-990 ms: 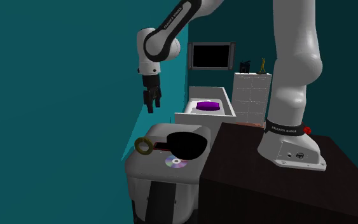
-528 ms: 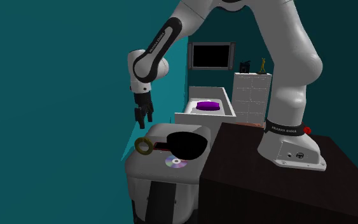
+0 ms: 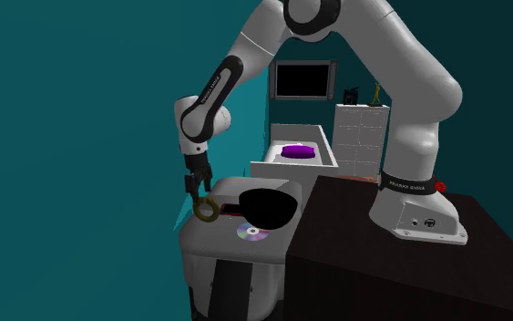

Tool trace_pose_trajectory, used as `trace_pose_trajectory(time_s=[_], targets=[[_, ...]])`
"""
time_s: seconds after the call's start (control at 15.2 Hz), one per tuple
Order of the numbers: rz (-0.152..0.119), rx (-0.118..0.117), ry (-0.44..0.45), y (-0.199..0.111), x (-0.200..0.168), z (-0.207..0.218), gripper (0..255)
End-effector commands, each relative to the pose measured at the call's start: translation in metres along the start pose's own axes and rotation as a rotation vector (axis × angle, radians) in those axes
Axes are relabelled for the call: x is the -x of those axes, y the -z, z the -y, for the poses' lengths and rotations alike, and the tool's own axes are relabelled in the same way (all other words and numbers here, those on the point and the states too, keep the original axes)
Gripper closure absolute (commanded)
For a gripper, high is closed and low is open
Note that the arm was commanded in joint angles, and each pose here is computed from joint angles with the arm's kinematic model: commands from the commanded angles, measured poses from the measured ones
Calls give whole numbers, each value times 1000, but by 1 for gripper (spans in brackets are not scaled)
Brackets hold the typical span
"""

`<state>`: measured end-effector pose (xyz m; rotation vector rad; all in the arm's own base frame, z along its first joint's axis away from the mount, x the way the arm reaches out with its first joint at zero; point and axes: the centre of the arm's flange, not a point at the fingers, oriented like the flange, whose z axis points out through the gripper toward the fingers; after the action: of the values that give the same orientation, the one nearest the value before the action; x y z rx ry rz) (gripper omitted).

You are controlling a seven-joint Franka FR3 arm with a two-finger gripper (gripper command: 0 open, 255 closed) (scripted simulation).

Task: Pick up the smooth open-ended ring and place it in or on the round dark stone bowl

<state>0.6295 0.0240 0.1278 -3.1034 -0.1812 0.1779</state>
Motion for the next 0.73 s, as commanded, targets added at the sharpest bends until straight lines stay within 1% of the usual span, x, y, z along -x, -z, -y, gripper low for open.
trace_pose_trajectory(time_s=[0.0,0.26,0.66], targets=[[0,0,0,-11,-1,-2,0],[0,0,0,-30,-1,-2,0],[0,0,0,-30,-1,-2,0]])
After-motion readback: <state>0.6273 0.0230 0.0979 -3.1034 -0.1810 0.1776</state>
